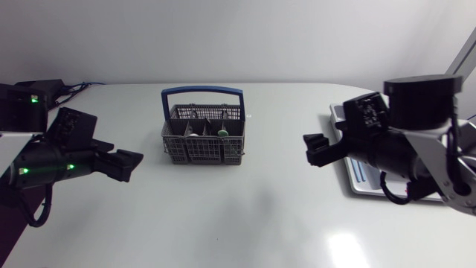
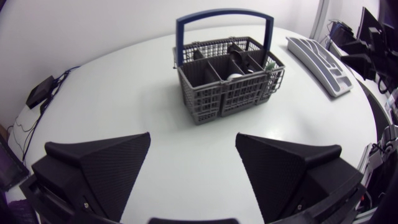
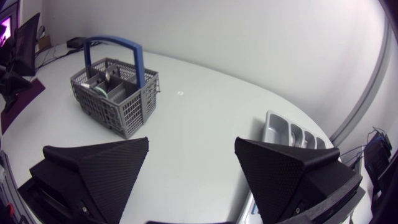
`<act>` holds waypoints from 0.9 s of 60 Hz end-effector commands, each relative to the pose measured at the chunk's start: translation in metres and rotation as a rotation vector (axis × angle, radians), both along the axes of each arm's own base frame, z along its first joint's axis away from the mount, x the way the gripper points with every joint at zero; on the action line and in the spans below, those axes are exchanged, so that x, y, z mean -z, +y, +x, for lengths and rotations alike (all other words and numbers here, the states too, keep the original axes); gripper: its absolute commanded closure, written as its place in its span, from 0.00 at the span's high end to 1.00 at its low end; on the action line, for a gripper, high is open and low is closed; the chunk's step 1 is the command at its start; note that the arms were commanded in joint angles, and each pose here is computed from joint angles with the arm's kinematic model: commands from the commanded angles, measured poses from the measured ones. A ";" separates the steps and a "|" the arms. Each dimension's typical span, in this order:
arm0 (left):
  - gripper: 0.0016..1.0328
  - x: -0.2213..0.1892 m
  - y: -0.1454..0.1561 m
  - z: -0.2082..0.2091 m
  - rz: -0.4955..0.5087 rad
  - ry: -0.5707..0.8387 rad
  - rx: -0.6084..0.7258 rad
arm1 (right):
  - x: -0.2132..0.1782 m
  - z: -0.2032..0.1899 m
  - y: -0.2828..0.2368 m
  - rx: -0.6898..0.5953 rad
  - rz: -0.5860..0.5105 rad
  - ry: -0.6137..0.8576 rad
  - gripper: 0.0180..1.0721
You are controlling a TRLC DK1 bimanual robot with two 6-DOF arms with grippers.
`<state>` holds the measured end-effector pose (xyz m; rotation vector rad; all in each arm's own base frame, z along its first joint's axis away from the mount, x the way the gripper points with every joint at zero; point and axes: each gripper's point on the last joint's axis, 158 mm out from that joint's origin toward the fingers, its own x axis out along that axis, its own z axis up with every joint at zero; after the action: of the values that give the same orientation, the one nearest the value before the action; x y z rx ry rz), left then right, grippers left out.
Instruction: Unload the cutlery basket into the drawer organizer.
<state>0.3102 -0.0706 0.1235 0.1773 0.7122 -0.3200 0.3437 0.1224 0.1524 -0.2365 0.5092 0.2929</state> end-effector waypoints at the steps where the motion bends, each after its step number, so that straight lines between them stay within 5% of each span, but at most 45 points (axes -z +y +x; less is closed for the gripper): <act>1: 0.93 -0.002 -0.016 0.002 0.021 0.003 0.080 | 0.009 0.007 0.020 -0.067 -0.064 0.049 0.95; 11: 0.93 0.006 -0.033 0.007 0.019 0.019 0.151 | 0.041 0.016 0.060 -0.255 -0.233 0.162 0.95; 19: 0.93 0.011 -0.039 0.010 0.040 0.011 0.204 | 0.053 0.017 0.100 -0.403 -0.157 0.218 0.95; 35: 0.90 0.002 -0.058 0.017 0.018 -0.021 0.281 | 0.046 0.045 0.145 -0.483 -0.124 0.222 0.86; 54: 0.89 -0.003 -0.070 0.024 0.015 -0.032 0.307 | 0.046 0.057 0.180 -0.576 -0.159 0.194 0.55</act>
<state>0.3269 -0.1318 0.1126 0.2859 0.7005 -0.5743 0.3978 0.2950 0.1140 -0.4801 0.6434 0.8201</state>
